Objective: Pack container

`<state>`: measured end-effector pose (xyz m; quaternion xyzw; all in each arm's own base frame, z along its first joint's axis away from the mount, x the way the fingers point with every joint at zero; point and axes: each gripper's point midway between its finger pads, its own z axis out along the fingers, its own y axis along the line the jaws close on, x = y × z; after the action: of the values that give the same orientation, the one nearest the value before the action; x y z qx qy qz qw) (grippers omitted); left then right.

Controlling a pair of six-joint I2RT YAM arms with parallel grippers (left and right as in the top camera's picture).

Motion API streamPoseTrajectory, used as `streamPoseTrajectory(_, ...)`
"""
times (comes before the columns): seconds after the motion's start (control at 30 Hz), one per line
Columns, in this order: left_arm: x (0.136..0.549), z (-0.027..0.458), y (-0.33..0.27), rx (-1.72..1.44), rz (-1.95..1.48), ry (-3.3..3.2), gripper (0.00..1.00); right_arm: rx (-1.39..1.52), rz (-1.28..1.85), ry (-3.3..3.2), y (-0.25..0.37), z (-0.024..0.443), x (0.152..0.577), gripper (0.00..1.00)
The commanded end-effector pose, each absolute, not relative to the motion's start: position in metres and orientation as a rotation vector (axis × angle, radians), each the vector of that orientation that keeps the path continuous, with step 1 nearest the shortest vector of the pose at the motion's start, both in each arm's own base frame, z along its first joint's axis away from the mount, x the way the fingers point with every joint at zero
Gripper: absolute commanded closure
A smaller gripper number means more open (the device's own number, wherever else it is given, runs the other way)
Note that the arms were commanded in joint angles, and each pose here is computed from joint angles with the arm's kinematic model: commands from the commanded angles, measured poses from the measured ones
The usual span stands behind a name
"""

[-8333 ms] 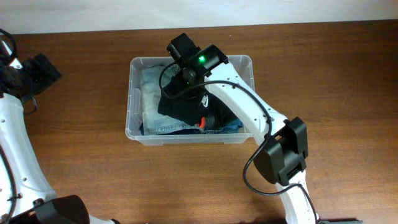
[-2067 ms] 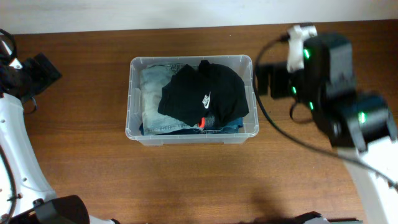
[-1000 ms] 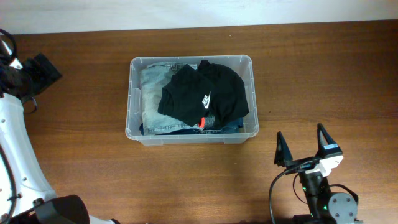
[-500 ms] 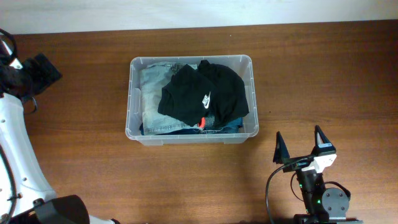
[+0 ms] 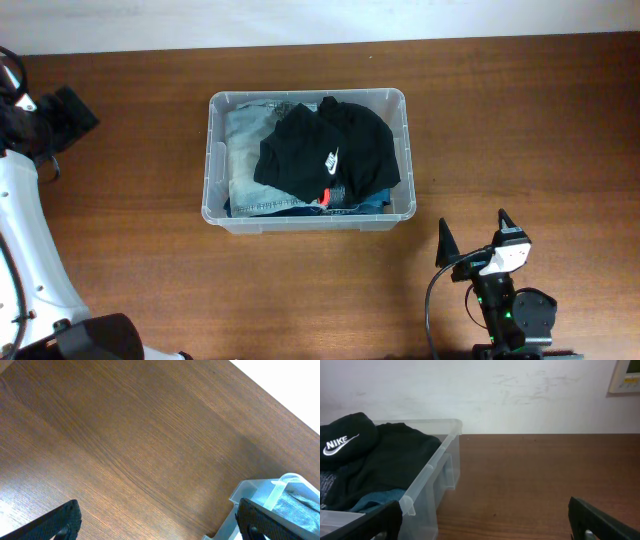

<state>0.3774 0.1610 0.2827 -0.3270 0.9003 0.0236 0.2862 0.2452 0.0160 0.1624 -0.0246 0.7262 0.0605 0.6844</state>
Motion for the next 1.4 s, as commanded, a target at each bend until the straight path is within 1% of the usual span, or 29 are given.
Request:
streamPoseTrajectory(0.0, 0.378, 0.277, 0.164, -0.892, 0.069, 2.416, 0.01, -0.071, 0.137, 1.628, 0.017, 0.161, 0.245, 0.01)
streamPoseTrajectory(0.8, 0.377, 0.277, 0.163, -0.891, 0.070, 2.418, 0.01, -0.071, 0.137, 1.628, 0.017, 0.161, 0.245, 0.01)
streamPoseTrajectory(1.0, 0.361, 0.263, 0.153, -0.911, 0.050, 2.514, 0.01, -0.071, 0.137, 1.628, 0.017, 0.161, 0.245, 0.01)
streamPoseTrajectory(1.1, 0.365, 0.263, 0.144, -0.866, 0.059, 2.510, 0.01, -0.071, 0.137, 1.628, 0.017, 0.161, 0.245, 0.01)
streamPoseTrajectory(1.27, 0.380, 0.268, 0.111, -0.647, 0.043, 2.429, 0.01, -0.071, 0.137, 1.628, 0.017, 0.161, 0.245, 0.01)
streamPoseTrajectory(1.37, 0.382, 0.269, 0.090, -0.544, 0.023, 2.325, 0.01, -0.071, 0.137, 1.628, 0.017, 0.161, 0.245, 0.01)
